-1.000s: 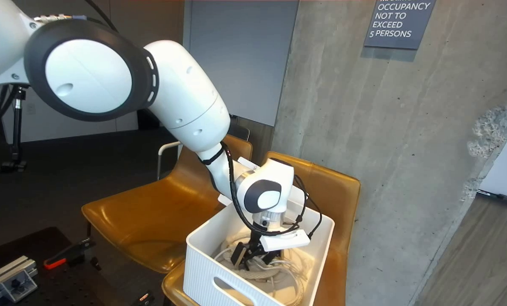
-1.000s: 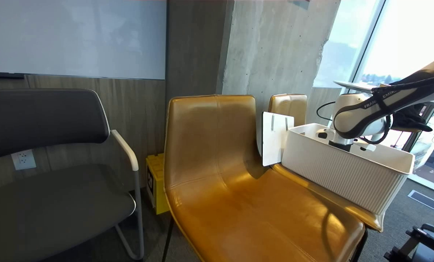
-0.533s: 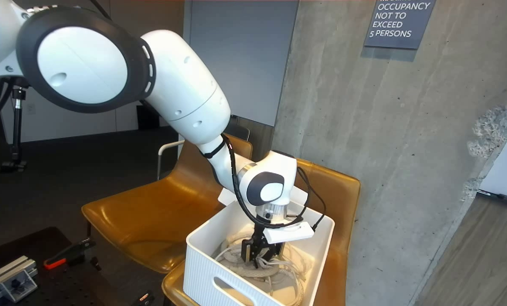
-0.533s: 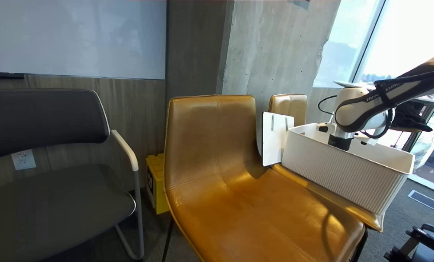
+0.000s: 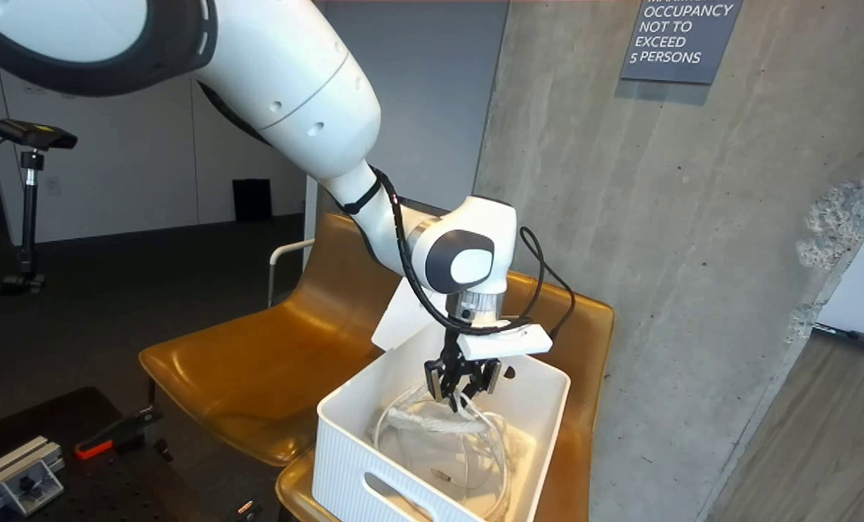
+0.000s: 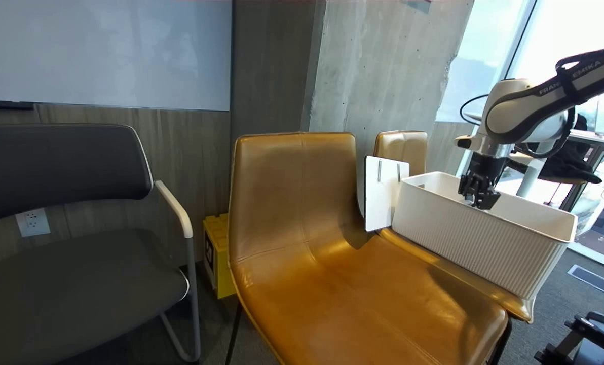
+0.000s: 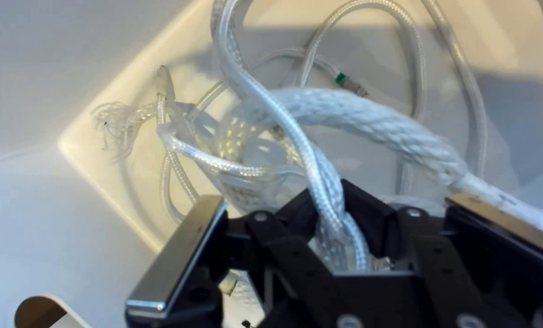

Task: Put the cable inside the storage box, then take it out

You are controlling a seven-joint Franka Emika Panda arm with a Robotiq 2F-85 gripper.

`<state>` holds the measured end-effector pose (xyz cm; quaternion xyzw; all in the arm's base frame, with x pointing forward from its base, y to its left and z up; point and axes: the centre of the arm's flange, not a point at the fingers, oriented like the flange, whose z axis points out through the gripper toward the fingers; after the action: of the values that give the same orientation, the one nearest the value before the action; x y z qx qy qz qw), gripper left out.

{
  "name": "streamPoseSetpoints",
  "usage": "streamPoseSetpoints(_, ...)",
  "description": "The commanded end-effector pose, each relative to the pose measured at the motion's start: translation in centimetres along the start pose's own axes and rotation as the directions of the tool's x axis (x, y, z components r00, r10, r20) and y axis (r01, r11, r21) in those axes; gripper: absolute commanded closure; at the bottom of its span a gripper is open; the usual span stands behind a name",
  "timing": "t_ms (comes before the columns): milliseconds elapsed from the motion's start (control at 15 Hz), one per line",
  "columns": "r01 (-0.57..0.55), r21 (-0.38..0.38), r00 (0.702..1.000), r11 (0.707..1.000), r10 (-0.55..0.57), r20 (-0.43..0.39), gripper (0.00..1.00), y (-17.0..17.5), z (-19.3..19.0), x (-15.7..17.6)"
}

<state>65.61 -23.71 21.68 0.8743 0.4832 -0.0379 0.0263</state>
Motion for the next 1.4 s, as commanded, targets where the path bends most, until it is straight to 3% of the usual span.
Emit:
streamPoseSetpoints(0, -0.039, -0.030, 0.999, 0.999, 0.038, -0.018, 0.96, -1.8, -8.8, -0.5)
streamPoseSetpoints(267, -0.061, -0.082, 0.997, 0.995, 0.057, -0.058, 0.96, -2.5, -19.0, 0.7)
streamPoseSetpoints(533, -0.037, -0.162, 0.993, 0.986, 0.019, -0.116, 0.96, -5.7, -28.9, 4.5)
streamPoseSetpoints(1067, 0.118, -0.293, 0.956, 0.949, -0.188, -0.223, 0.96, -17.1, -44.9, 18.1)
streamPoseSetpoints(1333, 0.197, -0.319, 0.926, 0.927, -0.283, -0.252, 0.96, -22.7, -48.2, 24.6)
